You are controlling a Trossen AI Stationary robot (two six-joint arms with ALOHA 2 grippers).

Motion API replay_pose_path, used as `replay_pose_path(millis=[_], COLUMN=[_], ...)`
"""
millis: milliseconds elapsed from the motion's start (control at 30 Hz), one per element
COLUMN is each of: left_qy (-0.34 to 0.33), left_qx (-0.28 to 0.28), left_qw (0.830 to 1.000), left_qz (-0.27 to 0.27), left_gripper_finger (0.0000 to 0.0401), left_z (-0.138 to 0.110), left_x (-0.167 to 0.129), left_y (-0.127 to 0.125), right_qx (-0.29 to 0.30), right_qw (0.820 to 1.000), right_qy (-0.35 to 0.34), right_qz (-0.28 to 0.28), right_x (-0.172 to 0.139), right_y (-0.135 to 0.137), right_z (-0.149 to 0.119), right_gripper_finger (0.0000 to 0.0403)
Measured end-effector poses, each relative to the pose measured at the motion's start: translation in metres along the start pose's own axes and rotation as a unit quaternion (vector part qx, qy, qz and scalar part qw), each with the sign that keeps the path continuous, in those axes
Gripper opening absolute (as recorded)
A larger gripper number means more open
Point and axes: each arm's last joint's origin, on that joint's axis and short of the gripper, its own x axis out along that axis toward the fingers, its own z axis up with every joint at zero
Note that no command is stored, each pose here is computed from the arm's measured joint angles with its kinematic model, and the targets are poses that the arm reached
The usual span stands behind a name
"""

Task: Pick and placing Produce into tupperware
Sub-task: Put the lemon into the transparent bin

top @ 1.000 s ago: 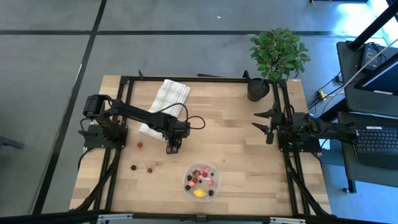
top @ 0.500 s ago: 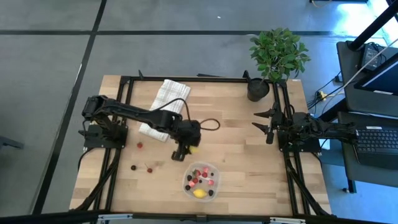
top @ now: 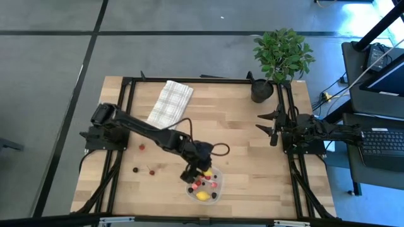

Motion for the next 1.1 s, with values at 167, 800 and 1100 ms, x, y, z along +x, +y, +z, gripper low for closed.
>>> replay_pose_path(millis=[167,800,1100], left_qy=[-0.001,0.017,0.030], left_qx=[0.009,-0.009,-0.027], left_qw=[1.000,0.998,0.996], left_qz=[-0.010,-0.065,-0.081], left_gripper_finger=[0.0201,0.0202,0.0202], left_z=[-0.003,-0.022,-0.029], left_x=[0.025,0.077,0.088], left_y=[-0.007,-0.022,-0.022], right_qx=[0.014,0.034,0.034], right_qw=[1.000,0.998,0.998], right_qy=[0.014,0.059,0.059], right_qz=[0.000,-0.004,-0.005], right_x=[0.000,-0.001,-0.001], right_y=[0.000,0.000,0.000], right_z=[-0.003,-0.012,-0.012], right_gripper_finger=[0.0219,0.0219,0.0219])
